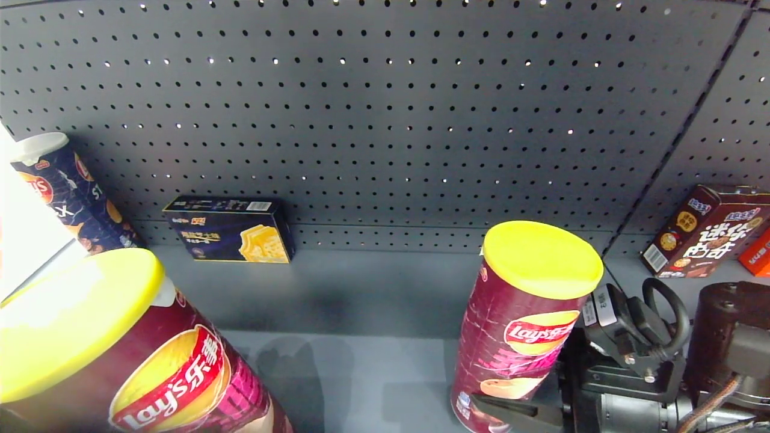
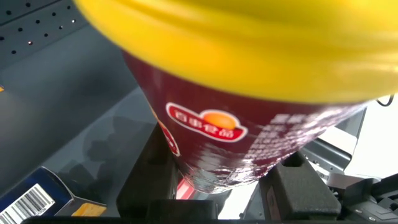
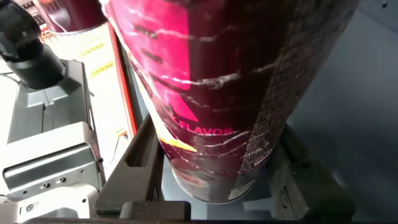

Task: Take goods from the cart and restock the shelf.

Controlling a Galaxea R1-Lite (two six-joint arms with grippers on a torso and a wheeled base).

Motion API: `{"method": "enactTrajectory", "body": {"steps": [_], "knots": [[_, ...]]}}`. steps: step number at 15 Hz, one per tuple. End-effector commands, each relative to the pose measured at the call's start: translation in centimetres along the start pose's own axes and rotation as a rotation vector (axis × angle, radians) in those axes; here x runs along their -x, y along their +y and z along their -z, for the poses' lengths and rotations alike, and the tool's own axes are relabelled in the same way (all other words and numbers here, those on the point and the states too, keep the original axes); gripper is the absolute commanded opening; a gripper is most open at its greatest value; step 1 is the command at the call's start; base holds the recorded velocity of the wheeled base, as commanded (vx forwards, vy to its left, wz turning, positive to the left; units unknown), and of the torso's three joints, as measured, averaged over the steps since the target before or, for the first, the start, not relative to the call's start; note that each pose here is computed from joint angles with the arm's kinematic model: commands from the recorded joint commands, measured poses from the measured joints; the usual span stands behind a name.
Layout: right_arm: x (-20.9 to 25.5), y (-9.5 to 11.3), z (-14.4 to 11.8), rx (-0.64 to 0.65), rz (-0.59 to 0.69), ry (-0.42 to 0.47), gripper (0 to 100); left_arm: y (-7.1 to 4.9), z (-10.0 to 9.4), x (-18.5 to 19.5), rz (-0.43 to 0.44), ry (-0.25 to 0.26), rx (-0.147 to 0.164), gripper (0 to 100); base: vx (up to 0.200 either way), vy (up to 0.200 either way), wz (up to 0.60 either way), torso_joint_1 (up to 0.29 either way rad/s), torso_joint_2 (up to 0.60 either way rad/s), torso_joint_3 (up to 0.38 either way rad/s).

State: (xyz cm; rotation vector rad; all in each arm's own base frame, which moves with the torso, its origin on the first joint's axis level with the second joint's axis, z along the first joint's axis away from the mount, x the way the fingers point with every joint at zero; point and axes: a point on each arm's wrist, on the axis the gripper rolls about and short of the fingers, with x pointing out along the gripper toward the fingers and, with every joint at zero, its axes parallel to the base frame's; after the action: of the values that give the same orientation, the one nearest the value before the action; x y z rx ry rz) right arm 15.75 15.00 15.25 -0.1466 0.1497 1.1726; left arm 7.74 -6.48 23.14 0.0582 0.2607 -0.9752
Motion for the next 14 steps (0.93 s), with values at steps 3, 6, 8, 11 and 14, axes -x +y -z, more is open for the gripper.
{"method": "enactTrajectory", "body": {"steps": [3,6,8,11,14], "knots": [[-0.8,-0.3,0.5,-0.012,-0.004,0.025,0,0.0,0.1,0.0,0.001,0.004,0.002,0,0.000,0.000,0.00,0.000,0.00,0.000],[-1.3,-0.5,0.7,-0.008,-0.003,0.027,0,0.0,0.0,0.0,0.001,-0.001,0.001,0,0.000,0.000,0.00,0.000,0.00,0.000],[-1.5,-0.6,0.7,-0.009,0.000,0.028,0,0.0,0.0,0.0,0.003,-0.001,0.001,0,0.000,0.000,0.00,0.000,0.00,0.000],[-2.0,-0.9,0.7,-0.009,0.000,0.033,0,0.0,0.0,0.0,0.003,0.001,0.001,0,0.000,0.000,0.00,0.000,0.00,0.000],[-2.6,-1.2,0.8,-0.009,0.023,0.040,0,0.0,0.0,-0.1,0.004,0.002,0.002,0,0.000,0.000,0.00,0.000,0.00,0.000]]}}
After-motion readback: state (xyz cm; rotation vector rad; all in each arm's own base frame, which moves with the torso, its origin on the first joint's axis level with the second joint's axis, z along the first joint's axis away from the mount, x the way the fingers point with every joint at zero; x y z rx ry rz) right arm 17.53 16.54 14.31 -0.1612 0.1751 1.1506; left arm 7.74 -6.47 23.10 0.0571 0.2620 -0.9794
